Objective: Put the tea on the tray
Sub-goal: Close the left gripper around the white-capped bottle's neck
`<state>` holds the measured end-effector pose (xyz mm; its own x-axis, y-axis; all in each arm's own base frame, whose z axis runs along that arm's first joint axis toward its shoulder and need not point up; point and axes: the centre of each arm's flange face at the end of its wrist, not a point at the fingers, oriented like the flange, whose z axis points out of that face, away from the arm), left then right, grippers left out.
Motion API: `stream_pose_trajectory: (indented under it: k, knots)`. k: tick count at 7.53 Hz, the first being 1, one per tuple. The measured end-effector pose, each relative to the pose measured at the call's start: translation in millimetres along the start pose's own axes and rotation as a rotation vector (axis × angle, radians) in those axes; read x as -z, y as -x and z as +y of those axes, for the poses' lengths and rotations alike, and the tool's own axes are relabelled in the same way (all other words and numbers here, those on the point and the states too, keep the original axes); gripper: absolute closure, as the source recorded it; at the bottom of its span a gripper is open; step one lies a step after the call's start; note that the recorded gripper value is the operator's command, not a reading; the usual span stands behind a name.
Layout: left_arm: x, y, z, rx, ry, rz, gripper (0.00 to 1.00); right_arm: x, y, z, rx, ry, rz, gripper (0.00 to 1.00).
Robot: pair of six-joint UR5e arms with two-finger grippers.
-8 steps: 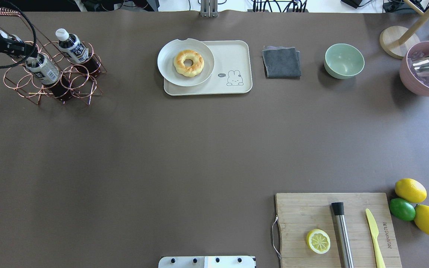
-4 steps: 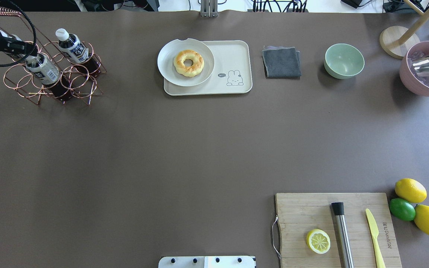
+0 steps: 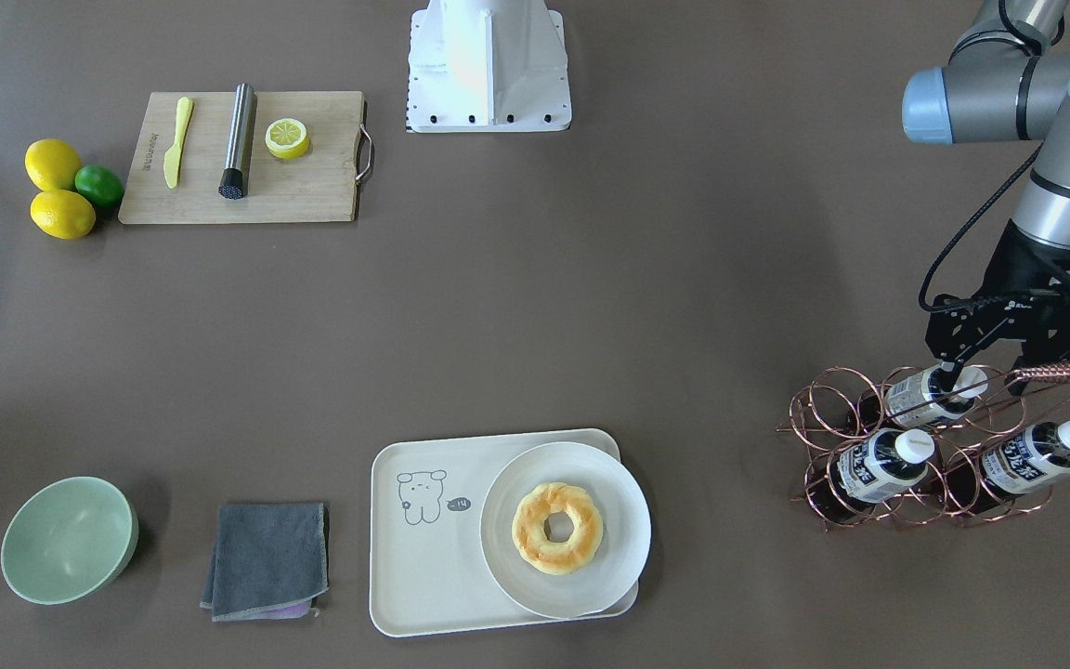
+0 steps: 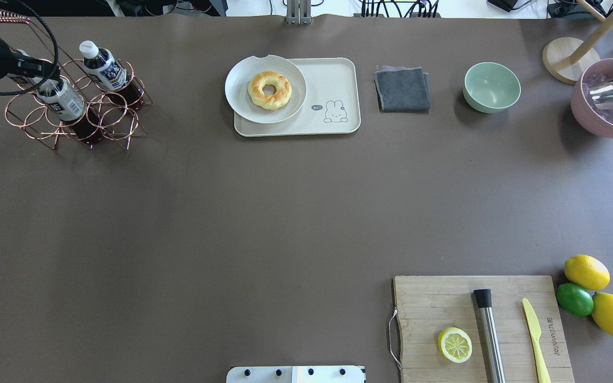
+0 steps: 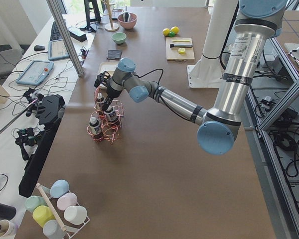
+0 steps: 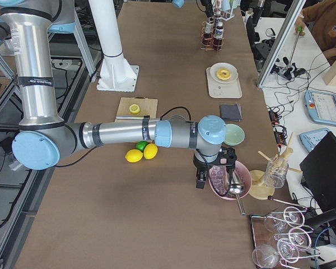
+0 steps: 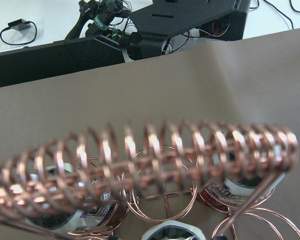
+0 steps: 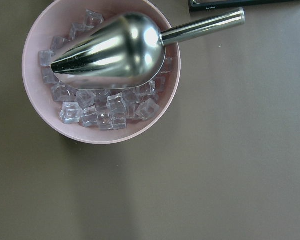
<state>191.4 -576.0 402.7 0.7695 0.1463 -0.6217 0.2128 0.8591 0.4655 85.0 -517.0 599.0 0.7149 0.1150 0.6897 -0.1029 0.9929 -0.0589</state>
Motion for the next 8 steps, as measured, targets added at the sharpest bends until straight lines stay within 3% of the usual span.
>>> stream_pose_trajectory:
  k: [6,8]
  knots:
    - [-2.0,1.3,9.8,-0.008,0.013,0.038,0.34,-0.6,-0.7,0.2,-0.001,0.001,0.001,0.00]
    - [-3.2,2.8,11.0,-0.008,0.008,0.042,0.46,-0.3,-0.4,0.3,0.000,0.000,0.001,0.00]
